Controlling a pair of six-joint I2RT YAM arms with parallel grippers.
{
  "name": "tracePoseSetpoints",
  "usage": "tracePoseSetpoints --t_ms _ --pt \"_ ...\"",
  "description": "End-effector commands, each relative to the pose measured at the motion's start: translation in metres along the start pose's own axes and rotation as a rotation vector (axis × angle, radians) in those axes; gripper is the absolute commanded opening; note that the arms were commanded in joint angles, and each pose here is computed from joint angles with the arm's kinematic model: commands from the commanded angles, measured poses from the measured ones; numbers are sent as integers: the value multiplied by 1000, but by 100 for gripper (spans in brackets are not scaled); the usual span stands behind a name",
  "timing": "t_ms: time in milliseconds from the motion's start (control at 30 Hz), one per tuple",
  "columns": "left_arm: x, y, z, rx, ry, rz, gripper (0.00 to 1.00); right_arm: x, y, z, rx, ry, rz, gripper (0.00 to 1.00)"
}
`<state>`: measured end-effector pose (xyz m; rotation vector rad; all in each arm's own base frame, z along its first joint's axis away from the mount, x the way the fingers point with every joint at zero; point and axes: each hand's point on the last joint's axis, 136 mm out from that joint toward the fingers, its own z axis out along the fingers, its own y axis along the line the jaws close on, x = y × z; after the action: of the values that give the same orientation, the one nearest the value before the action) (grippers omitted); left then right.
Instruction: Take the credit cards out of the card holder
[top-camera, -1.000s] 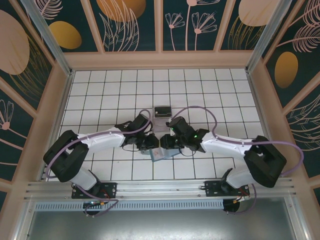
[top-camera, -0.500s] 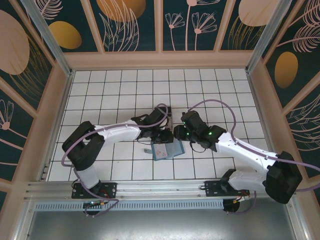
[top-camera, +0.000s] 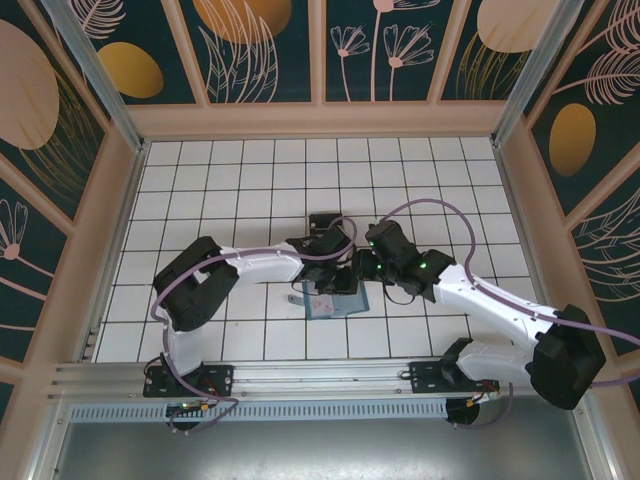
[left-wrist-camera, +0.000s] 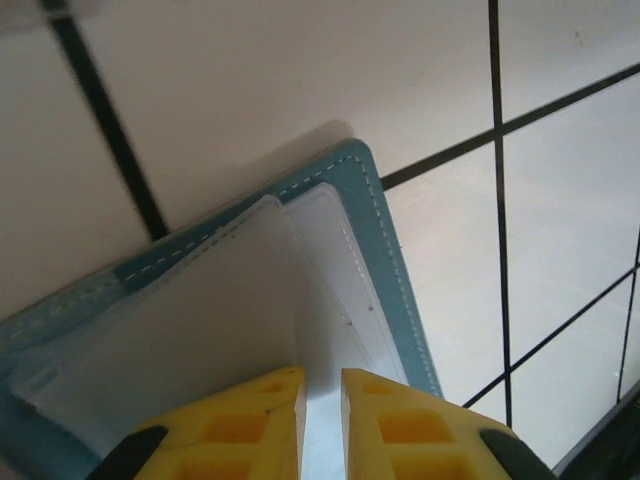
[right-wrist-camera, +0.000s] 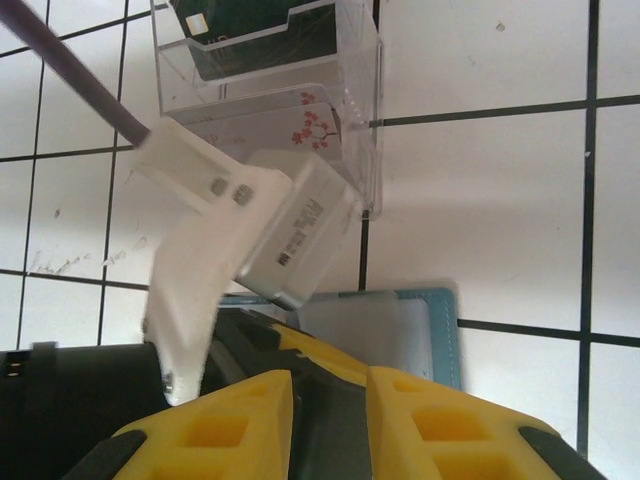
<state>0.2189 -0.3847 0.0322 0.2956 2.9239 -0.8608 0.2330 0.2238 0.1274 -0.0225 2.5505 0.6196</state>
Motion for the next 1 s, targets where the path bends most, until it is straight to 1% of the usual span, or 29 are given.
tracePoseSetpoints --t_ms 0,267,333,433,533,700,800,900,967 --pt "-12 3 -33 -29 -96 -6 18 -5 20 -1 -81 19 6 26" --pt "-9 35 -76 -49 -181 -91 17 17 55 16 -260 178 2 24" --pt "1 54 -78 -74 -177 -122 17 23 62 20 -290 217 -6 23" --pt "8 69 -82 -92 -178 -149 17 33 70 28 -317 270 -25 22" --pt "14 76 -83 -97 -175 -166 17 40 72 35 -298 300 -49 21" --pt "9 64 -70 -41 -145 -159 17 39 67 37 -247 298 -62 21" --pt "7 70 -70 -76 -150 -163 18 38 62 36 -221 290 -60 22" --pt "11 84 -76 -149 -160 -172 18 46 58 40 -198 315 -62 22" --pt "16 92 -80 -158 -168 -188 18 54 60 45 -151 338 -117 23"
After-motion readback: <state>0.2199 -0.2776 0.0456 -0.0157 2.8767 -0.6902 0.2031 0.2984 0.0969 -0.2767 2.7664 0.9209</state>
